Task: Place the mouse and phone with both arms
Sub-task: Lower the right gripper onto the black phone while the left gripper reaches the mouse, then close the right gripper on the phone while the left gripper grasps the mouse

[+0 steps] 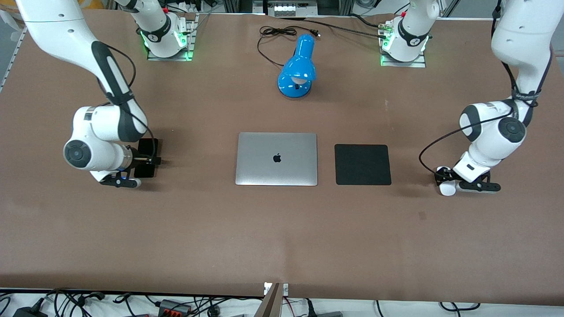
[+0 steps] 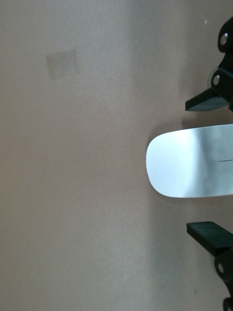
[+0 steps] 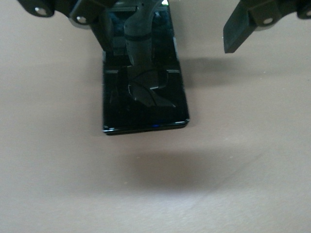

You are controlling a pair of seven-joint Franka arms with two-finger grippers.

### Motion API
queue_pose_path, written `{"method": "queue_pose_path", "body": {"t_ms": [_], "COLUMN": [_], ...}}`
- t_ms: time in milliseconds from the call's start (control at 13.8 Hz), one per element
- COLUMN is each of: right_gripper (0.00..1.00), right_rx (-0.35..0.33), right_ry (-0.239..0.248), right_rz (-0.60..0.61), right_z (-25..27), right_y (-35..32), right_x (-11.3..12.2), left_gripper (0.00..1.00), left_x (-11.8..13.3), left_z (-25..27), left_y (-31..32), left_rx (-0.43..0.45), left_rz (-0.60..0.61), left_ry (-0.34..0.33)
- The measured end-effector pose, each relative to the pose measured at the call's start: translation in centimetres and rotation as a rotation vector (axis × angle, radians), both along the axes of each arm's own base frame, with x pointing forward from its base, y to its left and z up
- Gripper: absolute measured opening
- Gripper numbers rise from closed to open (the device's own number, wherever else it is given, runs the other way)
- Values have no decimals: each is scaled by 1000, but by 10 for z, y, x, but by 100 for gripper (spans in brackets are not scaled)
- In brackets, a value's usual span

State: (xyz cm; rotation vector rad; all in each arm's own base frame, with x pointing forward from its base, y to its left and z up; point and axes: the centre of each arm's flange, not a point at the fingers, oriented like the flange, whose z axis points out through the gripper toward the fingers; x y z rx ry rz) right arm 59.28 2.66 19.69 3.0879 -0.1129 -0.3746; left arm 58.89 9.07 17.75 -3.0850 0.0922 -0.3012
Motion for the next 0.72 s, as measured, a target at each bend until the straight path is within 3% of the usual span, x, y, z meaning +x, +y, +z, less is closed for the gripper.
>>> {"method": "queue_pose_path", "body": {"t_ms": [362,580,725], "right_gripper": [100,100,100], "right_rx": [12,12,12], "right_ry": [-6,-8,-12], "right_rz": [50,49,49], "right_z": [-12,-10,-12], "right_y": [-24,-25,-25], "right_x": [-12,-12,-14], "left_gripper": [95,62,62], "left_x": [-2,-2,-1], "left_z": [-10,-10,-9], "left_y": [0,1,1], "left_rx": [-2,-2,-1], "left_rz": [1,1,2], "left_ry": [7,7,4]}}
